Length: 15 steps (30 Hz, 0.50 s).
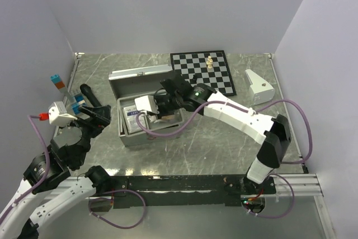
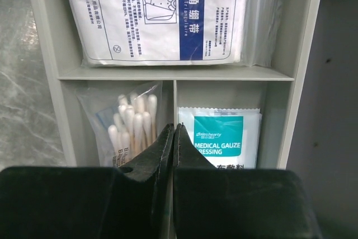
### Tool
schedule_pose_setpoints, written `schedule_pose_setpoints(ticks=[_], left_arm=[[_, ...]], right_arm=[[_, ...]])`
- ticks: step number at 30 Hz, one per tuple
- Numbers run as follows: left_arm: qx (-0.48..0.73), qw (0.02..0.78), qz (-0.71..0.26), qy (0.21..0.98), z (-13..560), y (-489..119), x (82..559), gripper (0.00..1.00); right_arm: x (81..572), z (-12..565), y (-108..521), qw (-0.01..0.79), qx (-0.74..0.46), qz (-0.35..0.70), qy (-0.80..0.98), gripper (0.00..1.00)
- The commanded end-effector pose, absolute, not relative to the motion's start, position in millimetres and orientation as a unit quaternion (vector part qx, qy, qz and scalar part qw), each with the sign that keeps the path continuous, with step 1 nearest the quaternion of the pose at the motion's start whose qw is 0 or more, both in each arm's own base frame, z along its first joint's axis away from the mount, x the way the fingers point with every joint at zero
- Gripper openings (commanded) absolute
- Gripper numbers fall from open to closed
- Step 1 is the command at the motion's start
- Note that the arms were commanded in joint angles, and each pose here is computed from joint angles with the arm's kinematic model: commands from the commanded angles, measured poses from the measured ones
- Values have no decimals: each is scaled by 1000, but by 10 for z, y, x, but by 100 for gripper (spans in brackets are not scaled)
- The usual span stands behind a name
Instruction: Organize the medicine kit
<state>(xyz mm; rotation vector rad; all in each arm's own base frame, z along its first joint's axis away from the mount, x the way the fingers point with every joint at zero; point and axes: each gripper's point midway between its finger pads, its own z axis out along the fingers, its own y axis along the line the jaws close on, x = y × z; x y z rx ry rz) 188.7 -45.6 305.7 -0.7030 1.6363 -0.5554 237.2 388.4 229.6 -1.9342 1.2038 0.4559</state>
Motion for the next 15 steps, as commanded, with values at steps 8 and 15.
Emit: schedule_pose_setpoints(ticks=[8,15], left_arm=[[-305,602,-237,699,3153,-416,1881,87],[-299,598,-228,707,3082,-449,1907,87]], right_arm=[[2522,2198,4026,363,-775,197,477,0],[2607,2112,4115,357,-757,210,506,0]])
